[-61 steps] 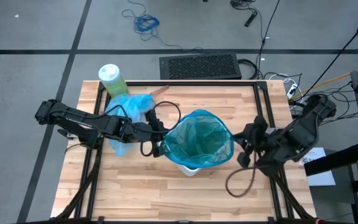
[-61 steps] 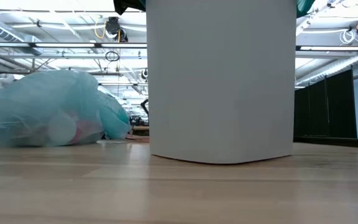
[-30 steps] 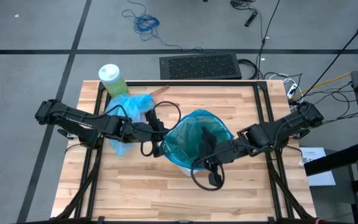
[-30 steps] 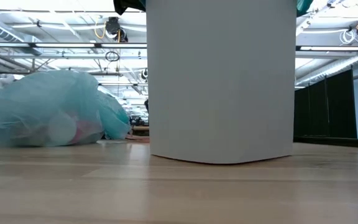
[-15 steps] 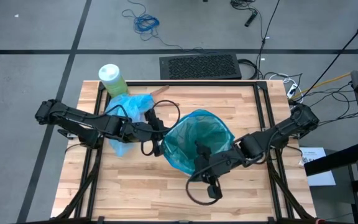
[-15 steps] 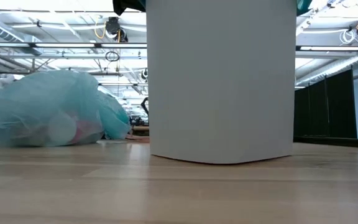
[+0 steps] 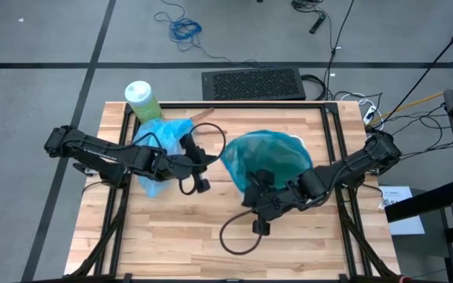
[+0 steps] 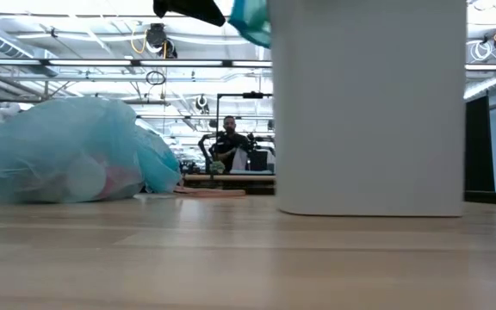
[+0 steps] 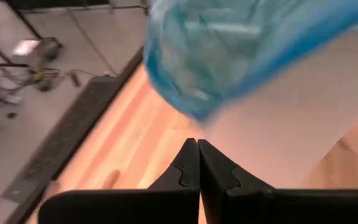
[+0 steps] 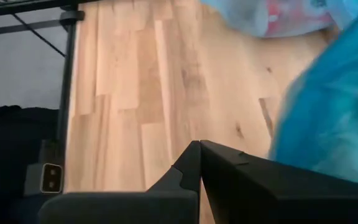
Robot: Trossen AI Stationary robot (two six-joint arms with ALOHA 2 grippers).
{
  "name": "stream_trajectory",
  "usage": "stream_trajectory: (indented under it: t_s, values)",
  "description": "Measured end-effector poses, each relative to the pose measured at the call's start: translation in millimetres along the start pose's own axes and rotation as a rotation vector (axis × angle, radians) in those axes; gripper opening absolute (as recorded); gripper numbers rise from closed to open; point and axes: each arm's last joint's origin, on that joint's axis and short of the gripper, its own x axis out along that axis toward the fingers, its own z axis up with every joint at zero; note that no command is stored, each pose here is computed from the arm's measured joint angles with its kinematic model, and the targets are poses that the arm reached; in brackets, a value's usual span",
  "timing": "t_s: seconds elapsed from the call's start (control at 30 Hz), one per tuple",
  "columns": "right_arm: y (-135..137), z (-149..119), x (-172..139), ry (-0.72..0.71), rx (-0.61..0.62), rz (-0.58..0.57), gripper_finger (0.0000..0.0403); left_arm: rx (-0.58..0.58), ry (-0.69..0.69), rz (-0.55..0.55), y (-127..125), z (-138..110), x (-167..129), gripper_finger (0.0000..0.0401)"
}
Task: Place trash/remove bag and relplace
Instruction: Insert the plastic bag in the white trash bin
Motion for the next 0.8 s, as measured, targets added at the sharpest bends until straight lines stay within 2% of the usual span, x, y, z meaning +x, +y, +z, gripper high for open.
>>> stream_trajectory:
  t_s: [0.13,0.23,0.3,0.43,0.5,0.8]
  values:
    - [0.4,1.0,0.3,-0.009,-0.014,0.007,0.0000,0.008,-0.014,0.087,2.5,0.5,-0.1,0.0000]
    - [5.4,2.7,-0.6,-0.037,-0.030,0.044,0.0000,0.006,-0.063,0.092,1.9,6.0,-0.4,0.0000]
    - [10.0,2.6,-3.5,-0.058,-0.049,0.064,0.0000,0.013,-0.147,0.022,-2.4,15.6,-2.4,0.0000]
    - [17.2,3.0,-17.7,-0.108,-0.073,0.109,0.0000,0.003,-0.349,-0.262,-7.7,36.8,-6.7,0.0000]
    - [18.9,2.1,-25.0,-0.124,-0.080,0.113,0.0000,-0.016,-0.404,-0.344,-7.0,42.7,-1.6,0.0000]
    - [15.1,2.6,-55.1,-0.207,-0.091,0.087,0.0000,-0.070,-0.228,-0.393,-23.9,20.2,52.2,0.0000]
